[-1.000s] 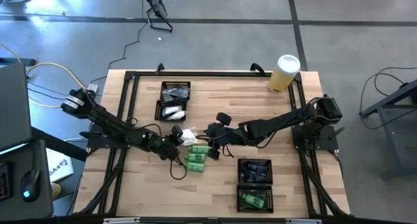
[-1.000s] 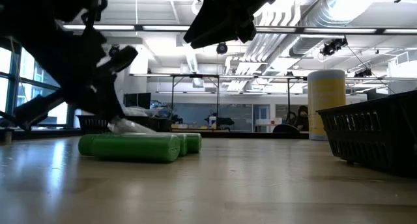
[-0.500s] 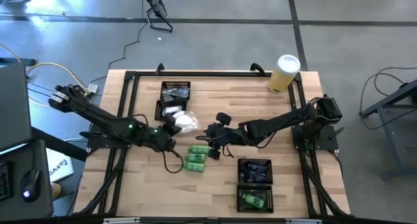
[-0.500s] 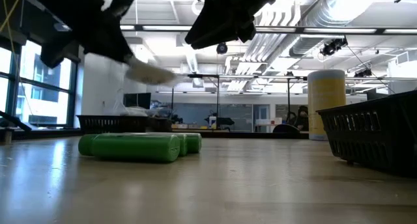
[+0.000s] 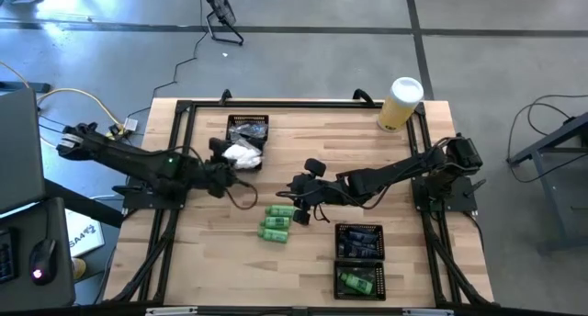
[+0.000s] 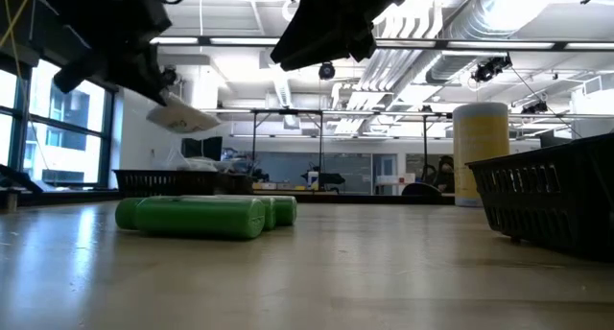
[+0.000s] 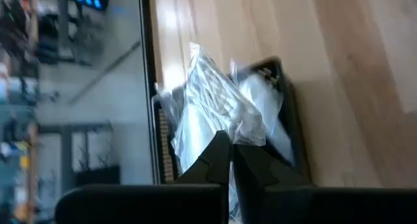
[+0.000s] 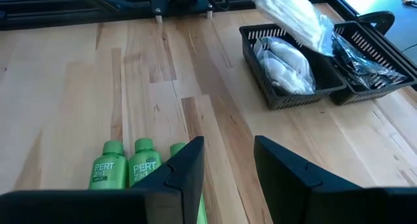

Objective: Pick & Place Travel size toiletries
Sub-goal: Put the white cotton pack into the middle top black basket

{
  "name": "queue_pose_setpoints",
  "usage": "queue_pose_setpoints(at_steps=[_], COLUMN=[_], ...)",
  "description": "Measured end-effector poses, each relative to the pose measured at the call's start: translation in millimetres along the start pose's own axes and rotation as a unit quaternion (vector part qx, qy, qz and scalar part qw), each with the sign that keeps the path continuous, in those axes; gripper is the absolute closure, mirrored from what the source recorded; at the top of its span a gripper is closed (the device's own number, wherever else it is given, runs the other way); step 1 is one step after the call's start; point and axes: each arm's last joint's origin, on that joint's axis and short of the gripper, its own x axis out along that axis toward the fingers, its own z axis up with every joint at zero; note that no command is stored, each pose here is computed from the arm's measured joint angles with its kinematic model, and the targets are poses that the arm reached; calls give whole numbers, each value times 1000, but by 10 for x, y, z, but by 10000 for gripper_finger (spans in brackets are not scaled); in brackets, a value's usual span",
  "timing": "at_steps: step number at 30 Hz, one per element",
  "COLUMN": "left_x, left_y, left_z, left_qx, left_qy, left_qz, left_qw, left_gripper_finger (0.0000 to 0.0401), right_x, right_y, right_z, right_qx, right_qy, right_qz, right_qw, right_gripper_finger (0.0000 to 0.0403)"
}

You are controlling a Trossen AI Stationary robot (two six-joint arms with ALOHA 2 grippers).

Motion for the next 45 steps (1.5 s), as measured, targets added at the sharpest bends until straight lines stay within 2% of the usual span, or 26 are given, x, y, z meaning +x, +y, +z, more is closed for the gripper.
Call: queue_pose_setpoints(at_steps=[7, 14, 17, 22, 25, 37, 45], left_x=[186, 316, 358, 424, 476, 609, 617], left_y=[85, 231, 293, 344, 324, 307, 325], left_z=[-103, -202, -235, -285, -339, -545, -523], left_qx=[-80, -119, -136, -164, -174, -211, -193], left_qy=[30, 50, 57, 48, 58, 100, 88], left_qz=[-37, -58, -51, -97, -111, -100, -89], left_qw=[996, 990, 988, 980, 977, 967, 973], left_gripper_finger=[401, 401, 401, 400, 399, 398, 390], right_x=[3, 3, 3, 3, 3, 6, 9], right_y=[-9, -9, -9, -10, -11, -20, -26], right_z=[3, 1, 0, -3, -6, -6, -4], right_qx=[1, 0, 0, -1, -1, -1, 1], right_qy=[-1, 0, 0, 2, 3, 5, 5], right_qz=[-2, -3, -3, -3, -3, -5, -5], right_qw=[1000, 1000, 1000, 1000, 1000, 1000, 1000], right_gripper_finger=[275, 275, 275, 275, 275, 275, 275])
